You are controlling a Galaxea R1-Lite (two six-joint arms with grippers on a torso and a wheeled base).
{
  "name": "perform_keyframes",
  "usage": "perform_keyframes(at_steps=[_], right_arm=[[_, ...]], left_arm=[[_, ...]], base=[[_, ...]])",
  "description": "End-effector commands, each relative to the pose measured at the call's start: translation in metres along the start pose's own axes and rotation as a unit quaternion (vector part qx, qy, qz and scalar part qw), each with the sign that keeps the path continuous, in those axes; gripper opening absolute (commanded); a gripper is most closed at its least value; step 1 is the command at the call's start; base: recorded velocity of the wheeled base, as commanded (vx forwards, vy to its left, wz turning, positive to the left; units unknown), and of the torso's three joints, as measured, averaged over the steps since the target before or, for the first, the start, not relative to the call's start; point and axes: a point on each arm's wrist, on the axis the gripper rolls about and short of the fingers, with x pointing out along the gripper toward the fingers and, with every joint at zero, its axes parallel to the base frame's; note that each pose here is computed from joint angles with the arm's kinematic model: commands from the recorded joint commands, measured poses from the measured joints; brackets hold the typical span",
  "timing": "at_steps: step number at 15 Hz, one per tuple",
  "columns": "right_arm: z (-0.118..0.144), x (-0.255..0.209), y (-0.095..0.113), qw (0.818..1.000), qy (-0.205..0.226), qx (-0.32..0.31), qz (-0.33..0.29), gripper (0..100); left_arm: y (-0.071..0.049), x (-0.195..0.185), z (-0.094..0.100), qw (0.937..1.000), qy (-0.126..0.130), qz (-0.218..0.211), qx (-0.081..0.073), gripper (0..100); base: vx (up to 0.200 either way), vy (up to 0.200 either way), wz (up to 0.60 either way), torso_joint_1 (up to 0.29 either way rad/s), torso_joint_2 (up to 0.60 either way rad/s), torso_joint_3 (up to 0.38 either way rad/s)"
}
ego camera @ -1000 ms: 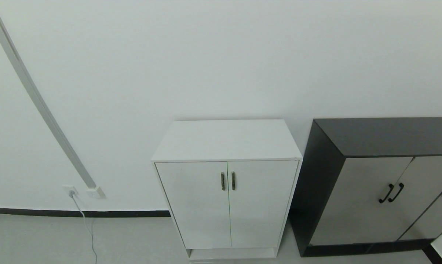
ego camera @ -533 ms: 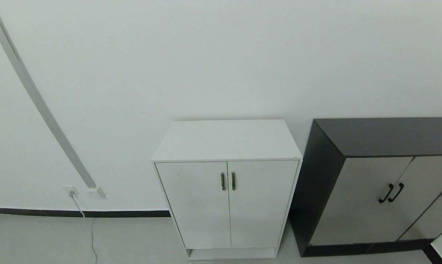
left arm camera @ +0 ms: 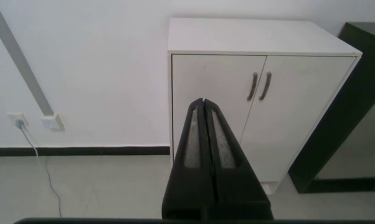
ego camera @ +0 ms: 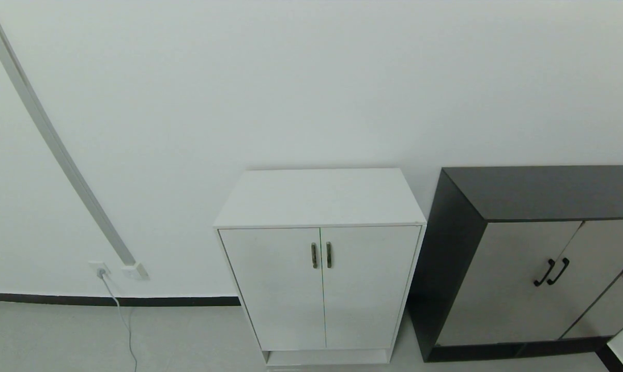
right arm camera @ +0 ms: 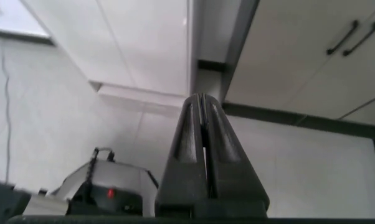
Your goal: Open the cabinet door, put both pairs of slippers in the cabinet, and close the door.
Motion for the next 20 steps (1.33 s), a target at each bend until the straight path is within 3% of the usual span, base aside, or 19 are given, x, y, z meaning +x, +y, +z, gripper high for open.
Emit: perform_keyframes(at_steps=[1,7,11,16,20], right_arm=[[-0.001,-0.005,0.000,0.999,-0.035,0.005,-0.021,0],[-0.009,-0.021,0.004,0.987,-0.144,0.003,-0.066,0],[-0.014,-0.025,0.004,0.982,-0.181,-0.002,-0.058,0],[-0.014,-0.026,0.005,0.980,-0.188,0.011,-0.059,0],[-0.013,-0.027,0.003,0.975,-0.195,0.064,-0.083,0]], left_arm=[[0.000,0.000,0.000,1.0000,0.000,0.000,0.000,0],[0.000,0.000,0.000,1.0000,0.000,0.001,0.000,0],[0.000,0.000,0.000,1.0000,0.000,0.001,0.000,0],[0.000,0.000,0.000,1.0000,0.000,0.001,0.000,0],[0.000,0.000,0.000,1.0000,0.000,0.000,0.001,0]], base=[[0.000,0.000,0.00,0.000,0.00,0.000],[0.000,0.000,0.00,0.000,0.00,0.000],[0.000,0.000,0.00,0.000,0.00,0.000],[0.000,0.000,0.00,0.000,0.00,0.000],[0.000,0.000,0.00,0.000,0.00,0.000]])
